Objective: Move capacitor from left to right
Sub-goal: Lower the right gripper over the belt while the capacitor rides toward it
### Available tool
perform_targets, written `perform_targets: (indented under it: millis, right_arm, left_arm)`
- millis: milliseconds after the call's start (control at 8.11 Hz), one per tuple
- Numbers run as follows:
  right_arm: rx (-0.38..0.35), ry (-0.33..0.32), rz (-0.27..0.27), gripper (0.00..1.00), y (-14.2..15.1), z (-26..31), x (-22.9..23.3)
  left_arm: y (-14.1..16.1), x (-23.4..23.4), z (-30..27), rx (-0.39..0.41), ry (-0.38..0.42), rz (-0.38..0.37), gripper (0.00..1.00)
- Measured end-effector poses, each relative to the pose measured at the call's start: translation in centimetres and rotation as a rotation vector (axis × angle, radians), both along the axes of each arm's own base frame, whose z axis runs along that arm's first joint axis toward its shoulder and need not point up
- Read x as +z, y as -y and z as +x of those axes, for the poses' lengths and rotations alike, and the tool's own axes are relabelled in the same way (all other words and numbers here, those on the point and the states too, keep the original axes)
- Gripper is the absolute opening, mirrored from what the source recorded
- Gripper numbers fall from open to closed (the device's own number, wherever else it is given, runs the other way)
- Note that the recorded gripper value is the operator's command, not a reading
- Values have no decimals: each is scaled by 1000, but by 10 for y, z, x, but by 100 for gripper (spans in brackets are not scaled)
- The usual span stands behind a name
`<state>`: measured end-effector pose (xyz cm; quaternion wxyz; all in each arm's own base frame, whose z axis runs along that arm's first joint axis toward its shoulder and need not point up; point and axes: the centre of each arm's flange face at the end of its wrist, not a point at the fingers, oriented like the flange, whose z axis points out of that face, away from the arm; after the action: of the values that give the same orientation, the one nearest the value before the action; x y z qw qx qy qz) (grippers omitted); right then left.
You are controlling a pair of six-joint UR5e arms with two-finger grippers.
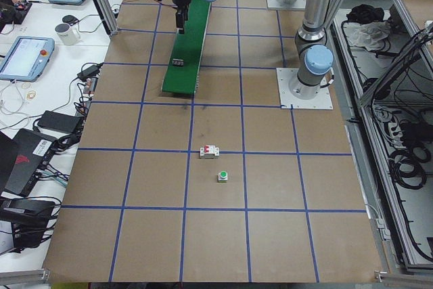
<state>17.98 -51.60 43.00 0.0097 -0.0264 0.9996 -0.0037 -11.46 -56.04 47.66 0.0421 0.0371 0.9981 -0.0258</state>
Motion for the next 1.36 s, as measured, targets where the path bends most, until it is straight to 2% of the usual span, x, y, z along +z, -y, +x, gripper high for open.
perform_targets:
  millis: [247,616,863,1110,1356]
  right_arm:
    - [4,-8,16,100,30,1,-60]
    - [-2,-31,94,100,52,0,-123]
    - [-8,-23,93,100,63,0,-147]
    - [-22,22,68,100,73,-9,-154]
    - [-50,118,53,100,73,-38,-172]
  left_arm:
    - [-18,29,-6,3,-2,-27,100]
    - [-33,43,-9,-6,-4,-46,100]
    - [-44,41,-11,-14,-6,-31,100]
    - [-58,36,-12,-14,-7,-12,100]
    - [-64,38,-13,-13,-11,-15,100]
